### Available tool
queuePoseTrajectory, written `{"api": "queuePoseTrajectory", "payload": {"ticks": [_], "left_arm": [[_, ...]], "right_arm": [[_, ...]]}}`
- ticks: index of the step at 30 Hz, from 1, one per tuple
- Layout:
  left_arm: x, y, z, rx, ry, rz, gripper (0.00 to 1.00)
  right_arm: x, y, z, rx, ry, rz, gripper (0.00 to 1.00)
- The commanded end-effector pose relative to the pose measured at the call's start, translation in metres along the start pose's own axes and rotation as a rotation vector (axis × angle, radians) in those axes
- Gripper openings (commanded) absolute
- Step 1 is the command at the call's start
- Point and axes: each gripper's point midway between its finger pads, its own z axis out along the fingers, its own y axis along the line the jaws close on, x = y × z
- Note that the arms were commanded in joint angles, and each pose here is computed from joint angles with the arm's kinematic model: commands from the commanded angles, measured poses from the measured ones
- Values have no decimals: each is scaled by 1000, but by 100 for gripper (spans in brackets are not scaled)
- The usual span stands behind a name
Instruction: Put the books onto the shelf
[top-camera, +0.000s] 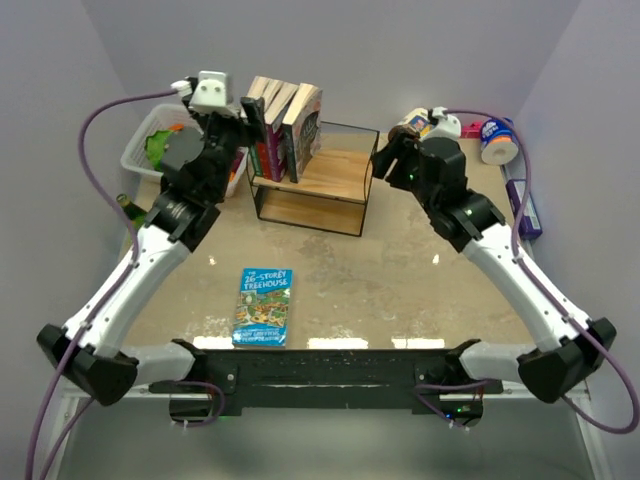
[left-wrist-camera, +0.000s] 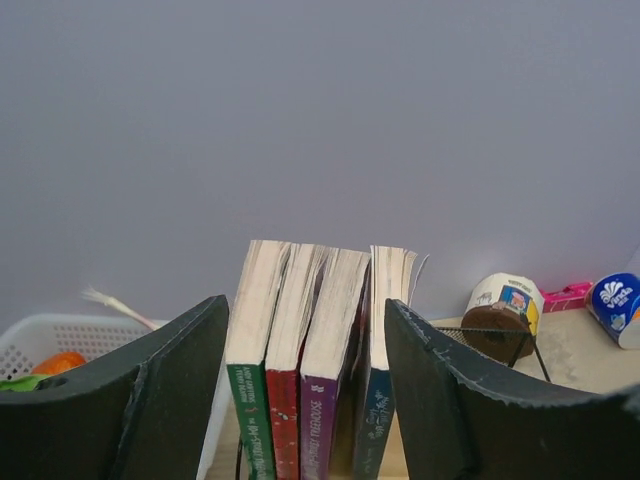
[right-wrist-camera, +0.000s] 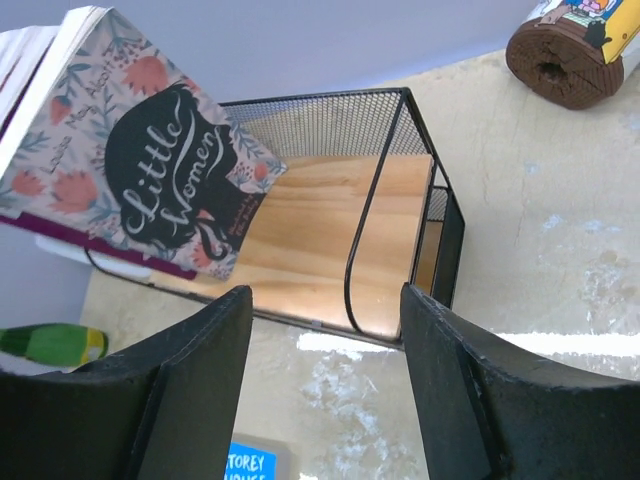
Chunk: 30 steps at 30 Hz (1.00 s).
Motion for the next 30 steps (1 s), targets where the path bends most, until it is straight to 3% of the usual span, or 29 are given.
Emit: {"api": "queuePoseTrajectory", "payload": {"ticks": [1, 3, 5, 7, 10, 13, 17, 23, 30], "left_arm": [[-28, 21, -45, -40, -8, -121, 69], [6, 16, -71, -10, 161, -196, 69], [49, -13, -96, 132, 330, -264, 66], [125, -37, -138, 202, 597, -363, 63], [188, -24, -202, 83, 748, -466, 61], [240, 0, -241, -74, 809, -539, 61], [267, 14, -271, -166, 826, -632, 63], [308, 30, -294, -354, 951, -615, 69], [347, 52, -313, -553, 988, -606, 71]], "right_arm": [[10, 14, -48, -159, 38, 28, 63], [53, 30, -62, -319, 152, 29, 62], [79, 41, -77, -420, 224, 60, 61], [132, 51, -90, -501, 368, 52, 61], [195, 60, -104, -545, 503, 37, 61], [247, 60, -103, -543, 604, 55, 61], [291, 65, -95, -542, 699, 79, 60], [339, 75, -84, -516, 774, 118, 61], [388, 89, -57, -470, 838, 137, 62]]}}
